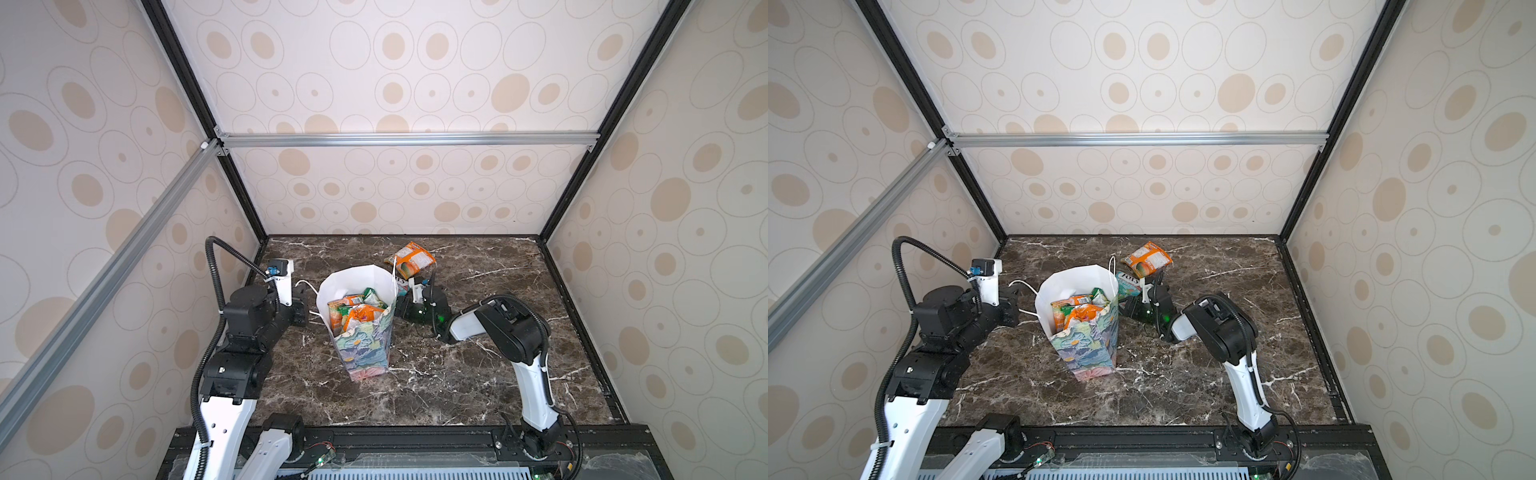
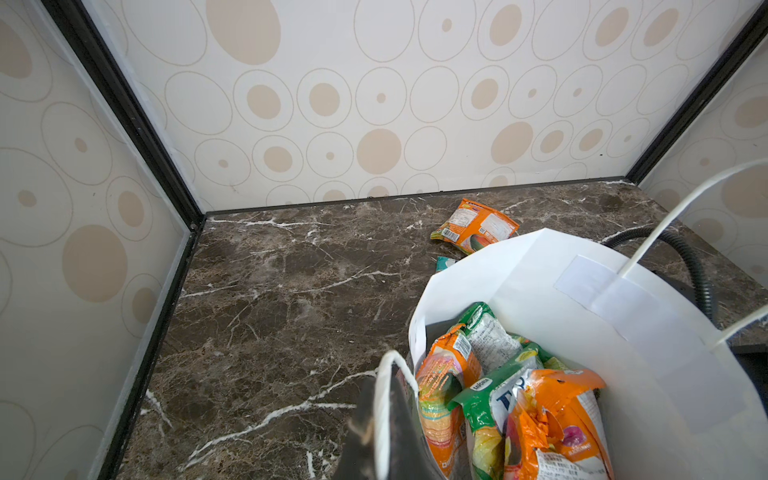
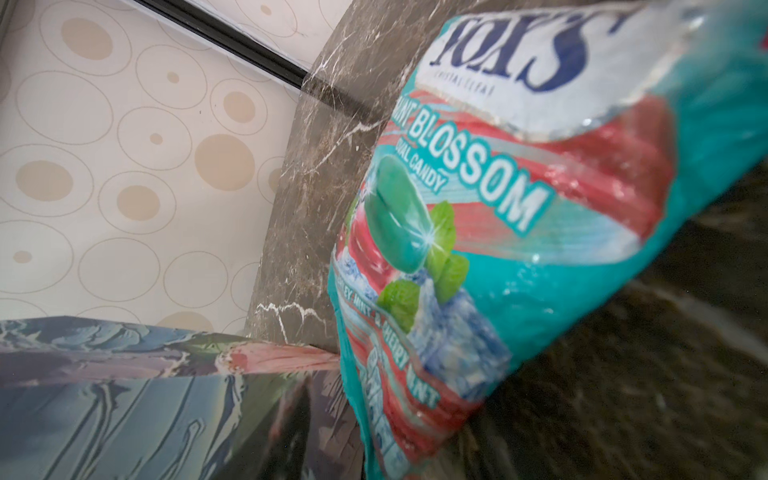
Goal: Place the snacks into the paper bag
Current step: 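Lower the right gripper onto the teal packet and close it, then lift the teal Mint Blossom packet with the right gripper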
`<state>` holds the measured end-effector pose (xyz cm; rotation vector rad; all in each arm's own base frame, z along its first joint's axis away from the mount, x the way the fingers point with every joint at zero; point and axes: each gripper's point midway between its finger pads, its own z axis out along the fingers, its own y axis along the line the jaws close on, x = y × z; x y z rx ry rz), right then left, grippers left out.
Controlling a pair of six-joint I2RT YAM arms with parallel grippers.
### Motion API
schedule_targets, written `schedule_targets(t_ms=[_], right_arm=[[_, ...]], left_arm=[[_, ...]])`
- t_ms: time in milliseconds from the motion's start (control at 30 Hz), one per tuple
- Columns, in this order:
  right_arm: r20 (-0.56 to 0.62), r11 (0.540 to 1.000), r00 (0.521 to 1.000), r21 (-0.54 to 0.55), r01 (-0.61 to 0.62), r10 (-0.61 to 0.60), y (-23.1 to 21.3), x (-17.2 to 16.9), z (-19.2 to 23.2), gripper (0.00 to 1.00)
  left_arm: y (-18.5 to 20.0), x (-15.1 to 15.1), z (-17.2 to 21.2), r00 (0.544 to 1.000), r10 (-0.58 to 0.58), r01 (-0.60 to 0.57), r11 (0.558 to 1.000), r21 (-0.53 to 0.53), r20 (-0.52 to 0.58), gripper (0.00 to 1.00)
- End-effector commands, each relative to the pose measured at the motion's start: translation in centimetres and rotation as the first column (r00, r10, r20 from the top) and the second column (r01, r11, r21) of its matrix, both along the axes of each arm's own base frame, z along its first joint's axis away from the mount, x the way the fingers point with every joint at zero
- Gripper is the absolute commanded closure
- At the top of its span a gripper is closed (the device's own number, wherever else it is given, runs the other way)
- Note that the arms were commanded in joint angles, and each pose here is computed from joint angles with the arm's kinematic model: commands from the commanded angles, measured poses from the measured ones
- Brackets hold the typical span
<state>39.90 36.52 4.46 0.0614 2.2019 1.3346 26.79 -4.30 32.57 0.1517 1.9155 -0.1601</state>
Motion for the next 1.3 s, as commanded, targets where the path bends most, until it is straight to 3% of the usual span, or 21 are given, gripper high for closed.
schedule_targets(t_ms=[0, 300, 800, 1267], right_arm=[[-0.078, 0.999, 0.997, -0.043, 0.016, -0.020, -0.2, -0.6, -2.9, 0.45], [-0.078, 0.999, 0.997, -0.040, 0.023, -0.026, 0.1, -0.1, -3.0, 0.59], [-0.067, 0.997, 0.996, -0.054, 0.047, -0.051, -0.9, -0.6, -2.6, 0.96], [-0.038, 0.992, 0.998, -0.114, 0.052, -0.057, -2.8, -2.2, -1.4, 1.00]], left_arm=[[0.0, -0.1, 0.8, 0.999, -0.005, 0.005, 1.000, 0.011, 0.033, 0.95], [-0.1, -0.2, 0.9, 0.999, -0.010, 0.010, 1.000, 0.011, 0.036, 0.94], [-0.1, -0.3, 0.8, 0.999, -0.011, 0.011, 1.000, 0.012, 0.036, 0.94], [-0.2, -0.2, 1.0, 0.999, -0.017, 0.016, 1.000, 0.013, 0.037, 0.94]])
